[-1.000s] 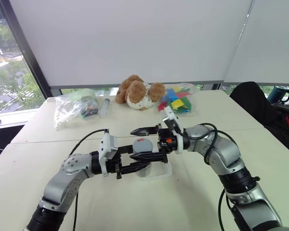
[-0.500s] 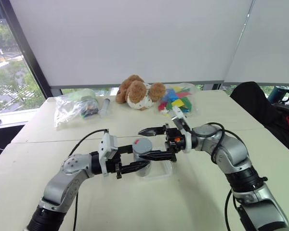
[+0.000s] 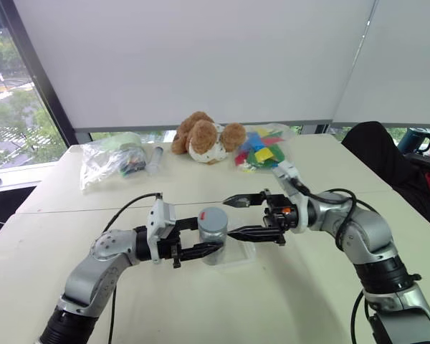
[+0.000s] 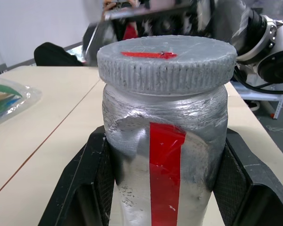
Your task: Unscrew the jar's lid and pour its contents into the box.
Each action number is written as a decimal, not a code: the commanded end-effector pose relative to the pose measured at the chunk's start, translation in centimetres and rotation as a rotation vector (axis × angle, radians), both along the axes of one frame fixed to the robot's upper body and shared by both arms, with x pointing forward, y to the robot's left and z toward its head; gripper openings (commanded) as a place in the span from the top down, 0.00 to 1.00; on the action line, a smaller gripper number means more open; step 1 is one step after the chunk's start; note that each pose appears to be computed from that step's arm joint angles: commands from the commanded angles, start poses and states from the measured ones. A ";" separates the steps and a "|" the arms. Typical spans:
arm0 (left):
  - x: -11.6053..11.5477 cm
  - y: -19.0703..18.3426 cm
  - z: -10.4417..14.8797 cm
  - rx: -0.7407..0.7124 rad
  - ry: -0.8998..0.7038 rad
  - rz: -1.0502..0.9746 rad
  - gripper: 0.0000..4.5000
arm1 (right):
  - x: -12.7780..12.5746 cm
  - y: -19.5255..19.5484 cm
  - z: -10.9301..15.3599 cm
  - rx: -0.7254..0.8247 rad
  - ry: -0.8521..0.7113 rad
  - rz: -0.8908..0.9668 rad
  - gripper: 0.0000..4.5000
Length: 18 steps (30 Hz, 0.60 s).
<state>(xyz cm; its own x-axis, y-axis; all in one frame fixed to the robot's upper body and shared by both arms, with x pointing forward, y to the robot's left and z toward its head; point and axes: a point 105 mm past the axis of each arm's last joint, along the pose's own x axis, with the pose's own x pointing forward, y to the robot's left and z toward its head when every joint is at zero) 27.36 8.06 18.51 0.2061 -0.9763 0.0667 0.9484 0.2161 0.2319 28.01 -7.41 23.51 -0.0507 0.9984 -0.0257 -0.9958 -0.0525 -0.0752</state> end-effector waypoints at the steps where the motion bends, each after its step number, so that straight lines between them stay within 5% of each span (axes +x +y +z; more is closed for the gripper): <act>1: -0.6 -0.1 1.0 -0.006 -0.047 -0.021 0.53 | -0.8 1.0 1.8 0.021 -0.072 0.033 0.02; 14: -0.7 -0.2 0.8 -0.007 -0.044 -0.020 0.53 | -0.2 4.4 1.0 -0.031 -0.114 0.035 0.02; 18: -0.7 -0.2 0.8 -0.006 -0.043 -0.015 0.53 | -0.5 4.6 1.7 0.000 -0.123 0.060 0.43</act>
